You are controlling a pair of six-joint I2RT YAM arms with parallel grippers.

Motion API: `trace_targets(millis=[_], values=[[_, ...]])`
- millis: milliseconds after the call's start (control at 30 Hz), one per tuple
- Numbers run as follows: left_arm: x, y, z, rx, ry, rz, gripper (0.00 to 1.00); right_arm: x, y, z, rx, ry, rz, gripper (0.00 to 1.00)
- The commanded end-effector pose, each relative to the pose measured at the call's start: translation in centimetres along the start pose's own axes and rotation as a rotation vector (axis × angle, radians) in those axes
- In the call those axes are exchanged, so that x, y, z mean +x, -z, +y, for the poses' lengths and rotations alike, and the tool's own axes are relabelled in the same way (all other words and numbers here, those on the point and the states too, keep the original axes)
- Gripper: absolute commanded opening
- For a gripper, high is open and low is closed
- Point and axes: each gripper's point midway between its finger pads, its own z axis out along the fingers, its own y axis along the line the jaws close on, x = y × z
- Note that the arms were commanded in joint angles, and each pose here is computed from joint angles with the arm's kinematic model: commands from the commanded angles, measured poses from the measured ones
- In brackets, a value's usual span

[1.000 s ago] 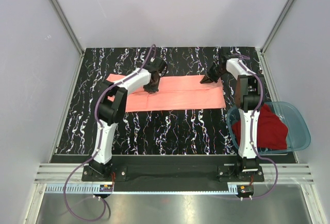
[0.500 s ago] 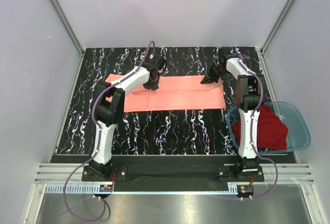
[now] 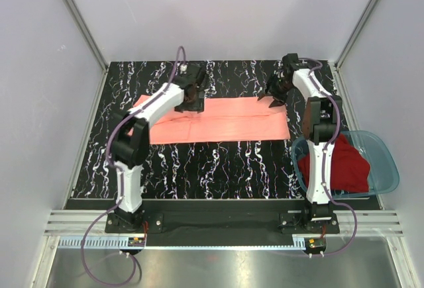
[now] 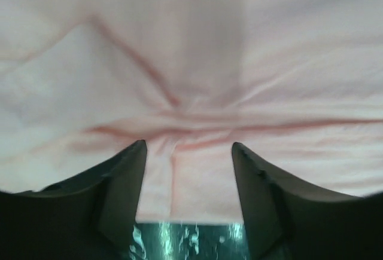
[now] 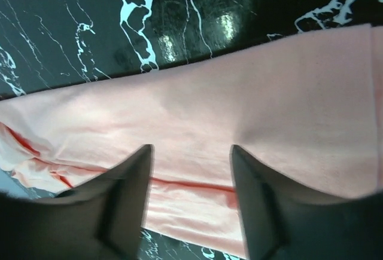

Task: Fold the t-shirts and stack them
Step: Fold the tshirt

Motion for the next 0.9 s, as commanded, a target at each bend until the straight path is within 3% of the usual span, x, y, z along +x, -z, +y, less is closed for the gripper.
trace_targets(millis=[0, 67, 200, 467, 600, 867], values=[[-4.0, 8.9, 5.4, 0.007, 0.292, -0.181, 0.71, -1.4, 3.8, 1.3, 0.008, 0.158, -0.090, 0.70], [-1.8, 8.6, 6.7, 0.038, 0.450, -0.102, 0.81, -1.7, 4.0, 1.7, -0.005, 0.203, -0.106, 0.76], [-0.2, 7.5, 11.0, 0.057, 0.709, -0.002, 0.86, -1.7, 3.7, 2.7, 0.003, 0.298, -0.110, 0.83], [-2.4, 4.4, 12.8, -0.024, 0.956, 0.043, 0.90, -0.2, 3.0, 5.6, 0.024, 0.527, -0.121, 0.84], [-1.1, 2.4, 13.3, -0.124, 1.056, 0.139, 0.93, 0.5, 2.4, 6.1, 0.049, 0.597, -0.114, 0.86], [2.0, -1.0, 14.7, -0.232, 1.266, 0.221, 0.99, 1.7, 1.4, 6.5, 0.071, 0.708, -0.090, 0.93]])
